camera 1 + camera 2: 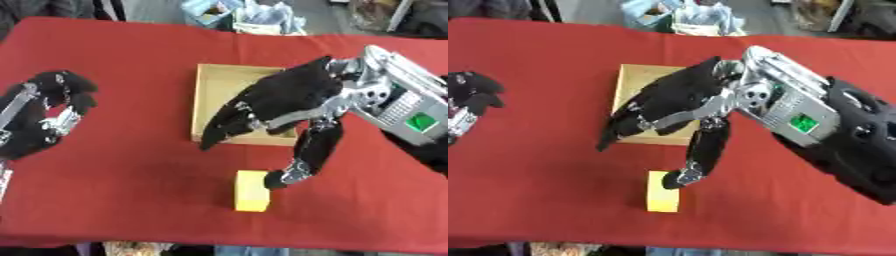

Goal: Pick up objects on the table and place them in the box.

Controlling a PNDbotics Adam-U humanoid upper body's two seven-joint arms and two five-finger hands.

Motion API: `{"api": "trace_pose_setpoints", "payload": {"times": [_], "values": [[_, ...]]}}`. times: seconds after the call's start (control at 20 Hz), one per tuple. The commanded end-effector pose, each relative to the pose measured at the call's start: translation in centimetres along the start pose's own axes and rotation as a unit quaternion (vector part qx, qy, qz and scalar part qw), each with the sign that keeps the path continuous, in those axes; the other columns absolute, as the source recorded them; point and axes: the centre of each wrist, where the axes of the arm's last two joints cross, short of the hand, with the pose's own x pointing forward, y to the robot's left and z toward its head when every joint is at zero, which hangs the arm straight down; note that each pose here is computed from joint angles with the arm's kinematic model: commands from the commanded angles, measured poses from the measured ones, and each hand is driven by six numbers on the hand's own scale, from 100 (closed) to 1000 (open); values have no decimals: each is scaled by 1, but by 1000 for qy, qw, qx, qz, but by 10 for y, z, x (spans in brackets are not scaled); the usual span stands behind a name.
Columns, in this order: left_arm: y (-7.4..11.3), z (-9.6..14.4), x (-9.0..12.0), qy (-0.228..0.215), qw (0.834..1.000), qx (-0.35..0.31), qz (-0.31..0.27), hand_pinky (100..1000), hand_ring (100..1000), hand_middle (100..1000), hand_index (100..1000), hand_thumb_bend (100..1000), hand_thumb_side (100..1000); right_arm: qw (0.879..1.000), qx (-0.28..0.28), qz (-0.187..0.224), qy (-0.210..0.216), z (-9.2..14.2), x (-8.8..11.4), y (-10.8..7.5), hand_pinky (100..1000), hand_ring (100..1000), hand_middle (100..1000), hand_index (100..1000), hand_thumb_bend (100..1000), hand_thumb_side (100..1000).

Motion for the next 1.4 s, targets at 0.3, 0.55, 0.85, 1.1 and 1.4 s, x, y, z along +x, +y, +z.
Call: {"api": "trace_pose_setpoints", "payload": {"times": [0.3, 0.55, 0.85, 1.1, 1.4], "values": [[7, 0, 4, -2, 1000, 1, -15, 691, 609, 645, 690, 221, 571, 996, 68, 57, 0, 19, -2, 8, 843, 926, 915, 1000, 365, 218], [7, 0, 4, -2, 1000, 1, -15, 691, 609, 645, 690, 218, 573, 995, 72, 64, 0, 19, -2, 10, 846, 927, 915, 997, 367, 214], [7, 0, 5, -4, 1000, 1, -14, 692, 610, 646, 691, 214, 574, 994, 75, 75, -1, 15, -5, 13, 852, 928, 915, 996, 364, 207], [7, -1, 5, -6, 1000, 0, -14, 693, 610, 645, 691, 211, 575, 993, 82, 89, -1, 11, -8, 14, 857, 930, 916, 993, 353, 205], [7, -2, 6, -8, 1000, -1, -14, 693, 610, 645, 691, 207, 576, 991, 90, 100, -1, 7, -11, 18, 861, 931, 914, 983, 354, 194]]}}
